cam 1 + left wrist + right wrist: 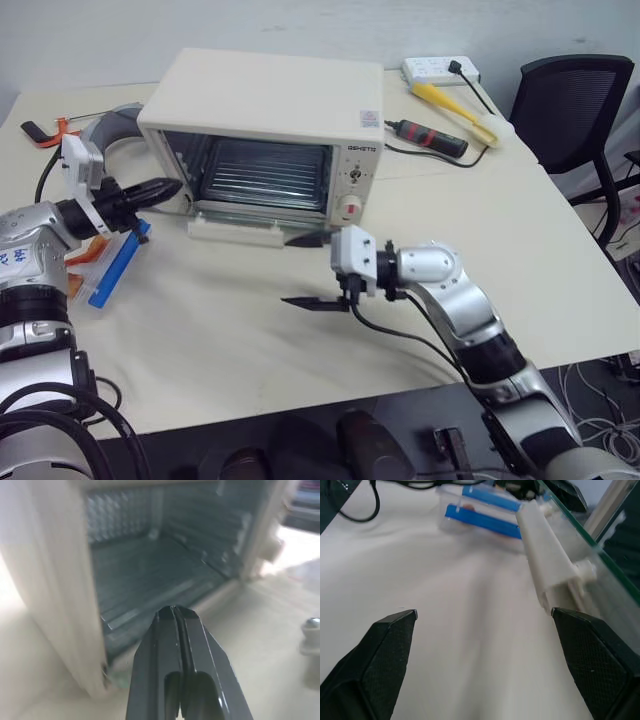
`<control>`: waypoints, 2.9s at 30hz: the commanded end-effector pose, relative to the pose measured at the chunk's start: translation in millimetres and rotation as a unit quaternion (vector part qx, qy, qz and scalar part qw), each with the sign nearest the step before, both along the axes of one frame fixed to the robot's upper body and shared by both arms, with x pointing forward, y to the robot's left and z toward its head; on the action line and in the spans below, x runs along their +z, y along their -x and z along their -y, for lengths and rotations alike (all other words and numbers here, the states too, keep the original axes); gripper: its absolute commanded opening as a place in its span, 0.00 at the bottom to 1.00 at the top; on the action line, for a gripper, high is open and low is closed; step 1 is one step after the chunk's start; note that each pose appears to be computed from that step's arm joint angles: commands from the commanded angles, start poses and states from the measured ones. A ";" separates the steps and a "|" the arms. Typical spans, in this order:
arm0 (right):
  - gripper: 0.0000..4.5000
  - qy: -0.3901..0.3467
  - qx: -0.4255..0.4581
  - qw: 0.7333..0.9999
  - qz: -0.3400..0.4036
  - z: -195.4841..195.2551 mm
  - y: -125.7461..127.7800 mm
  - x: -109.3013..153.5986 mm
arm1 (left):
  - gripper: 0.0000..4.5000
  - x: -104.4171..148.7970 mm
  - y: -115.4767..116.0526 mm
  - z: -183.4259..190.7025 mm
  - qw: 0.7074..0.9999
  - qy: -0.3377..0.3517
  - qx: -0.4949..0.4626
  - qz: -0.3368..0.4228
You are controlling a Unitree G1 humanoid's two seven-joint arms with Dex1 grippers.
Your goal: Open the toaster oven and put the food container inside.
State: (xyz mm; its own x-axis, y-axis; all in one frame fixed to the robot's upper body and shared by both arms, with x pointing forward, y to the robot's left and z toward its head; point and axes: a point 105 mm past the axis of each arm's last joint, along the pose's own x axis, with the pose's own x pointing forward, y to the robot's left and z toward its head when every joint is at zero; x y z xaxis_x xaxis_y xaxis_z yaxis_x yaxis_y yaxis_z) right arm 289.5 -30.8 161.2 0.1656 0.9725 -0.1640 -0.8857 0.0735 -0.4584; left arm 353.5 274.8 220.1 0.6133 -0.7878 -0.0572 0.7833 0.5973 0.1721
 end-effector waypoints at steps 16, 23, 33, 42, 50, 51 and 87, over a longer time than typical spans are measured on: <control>1.00 -0.007 -0.118 0.993 0.023 112.6 29.3 -9.1 | 0.01 -66.8 48.2 26.3 0.980 -0.186 -0.002 -0.066; 1.00 -0.034 -0.103 0.994 -0.004 109.3 23.6 -5.4 | 0.01 -68.9 79.7 27.8 0.987 -0.141 0.023 -0.074; 1.00 -0.106 -0.056 0.993 -0.014 94.7 14.0 22.1 | 0.38 -31.9 142.6 18.4 0.994 0.004 0.099 -0.050; 1.00 -0.149 -0.026 0.988 0.031 74.7 18.3 38.2 | 0.94 -33.8 237.6 -108.9 0.901 0.065 0.429 -0.017; 1.00 -0.167 -0.002 0.984 0.055 65.4 24.7 43.0 | 1.00 -60.9 283.2 -154.9 0.833 0.078 0.543 -0.072; 1.00 -0.167 0.000 0.984 0.055 64.7 25.2 43.0 | 1.00 -62.8 281.8 -153.4 0.832 0.081 0.543 -0.081; 1.00 -0.146 0.081 0.983 0.082 39.9 46.2 44.5 | 1.00 -4.4 90.6 -100.3 0.777 0.174 0.516 -0.316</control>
State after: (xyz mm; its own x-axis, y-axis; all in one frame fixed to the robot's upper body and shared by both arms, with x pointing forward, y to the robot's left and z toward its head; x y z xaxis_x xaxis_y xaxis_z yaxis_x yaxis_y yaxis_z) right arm 248.5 -69.7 199.1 0.0103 0.9907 0.1360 -0.8316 0.0840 -0.5490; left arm 262.9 370.0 200.6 0.8475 0.0326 -0.5298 -0.2700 0.8858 -0.3774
